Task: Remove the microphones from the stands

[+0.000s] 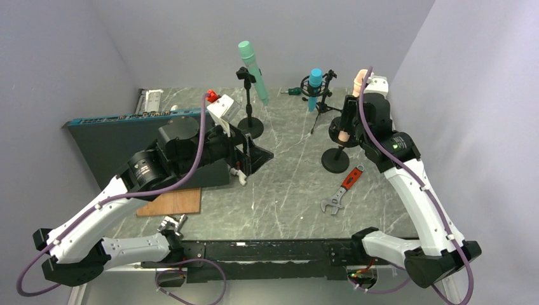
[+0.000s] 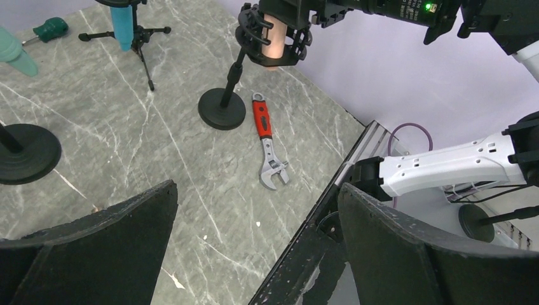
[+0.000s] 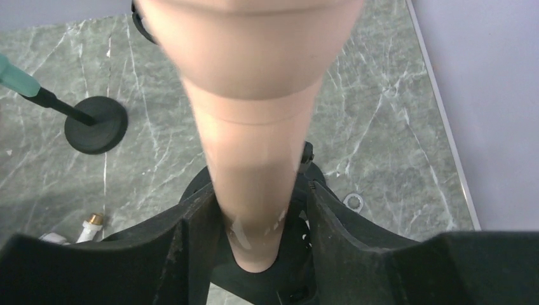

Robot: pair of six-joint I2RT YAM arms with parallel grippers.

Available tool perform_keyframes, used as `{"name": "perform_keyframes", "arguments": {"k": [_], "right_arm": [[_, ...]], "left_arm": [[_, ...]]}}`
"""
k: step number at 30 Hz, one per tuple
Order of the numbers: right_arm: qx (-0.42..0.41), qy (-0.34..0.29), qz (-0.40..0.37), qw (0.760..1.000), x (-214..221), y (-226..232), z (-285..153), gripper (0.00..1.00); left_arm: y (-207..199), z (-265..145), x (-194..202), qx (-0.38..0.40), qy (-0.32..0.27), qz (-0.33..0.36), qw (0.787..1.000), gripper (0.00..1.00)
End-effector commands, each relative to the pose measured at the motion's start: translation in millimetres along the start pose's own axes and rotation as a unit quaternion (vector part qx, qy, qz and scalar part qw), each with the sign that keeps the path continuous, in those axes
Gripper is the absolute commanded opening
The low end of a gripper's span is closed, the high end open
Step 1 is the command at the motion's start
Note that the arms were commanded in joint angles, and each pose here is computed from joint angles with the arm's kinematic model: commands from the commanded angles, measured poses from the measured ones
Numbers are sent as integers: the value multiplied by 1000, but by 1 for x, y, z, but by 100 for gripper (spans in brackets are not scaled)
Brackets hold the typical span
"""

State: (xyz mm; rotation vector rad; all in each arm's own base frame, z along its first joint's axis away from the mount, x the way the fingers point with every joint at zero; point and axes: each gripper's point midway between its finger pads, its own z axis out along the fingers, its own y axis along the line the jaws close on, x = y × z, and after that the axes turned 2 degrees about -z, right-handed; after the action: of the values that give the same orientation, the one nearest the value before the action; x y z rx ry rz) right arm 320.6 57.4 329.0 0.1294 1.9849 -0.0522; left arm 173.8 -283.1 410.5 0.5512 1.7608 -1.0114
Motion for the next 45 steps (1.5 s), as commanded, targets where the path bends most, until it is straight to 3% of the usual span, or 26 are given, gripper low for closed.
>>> {"name": "perform_keyframes", "arguments": {"k": [1,11,18,22,25,28,31,33,35,39,45], "right_arm": [[-13,-47,12,999,-23,3,-4,49],[-33,-100,2,994,-70,7,-23,16],[-70,-188,24,979,-131,10,-63,10],[-180,-222,49,957,-150,43,-90,0],[-338,-229,50,911,-151,94,-120,0],[-465,-193,87,860,-137,136,-137,0],[-546,-109,152,817,-97,179,-134,0],[-563,-43,173,807,-59,207,-126,0],[-561,8,173,810,-21,237,-125,0],[-501,124,154,843,65,267,-111,0],[-365,278,167,873,179,258,-81,0]], "left_arm": [[4,-4,-1,-8,-6,12,1000,99],[6,-6,-1,-15,-8,8,1000,99],[9,-9,1,-22,-8,8,1000,99],[14,-15,2,-37,-9,8,999,100],[26,-25,0,-70,-18,10,997,99],[43,-39,-8,-120,-40,5,992,99],[66,-63,-19,-191,-83,-10,978,99],[78,-79,-22,-219,-114,-19,969,99],[82,-95,-31,-224,-158,-26,961,99],[86,-123,-40,-226,-216,-42,949,99],[88,-116,-31,-229,-201,-42,952,99]]}}
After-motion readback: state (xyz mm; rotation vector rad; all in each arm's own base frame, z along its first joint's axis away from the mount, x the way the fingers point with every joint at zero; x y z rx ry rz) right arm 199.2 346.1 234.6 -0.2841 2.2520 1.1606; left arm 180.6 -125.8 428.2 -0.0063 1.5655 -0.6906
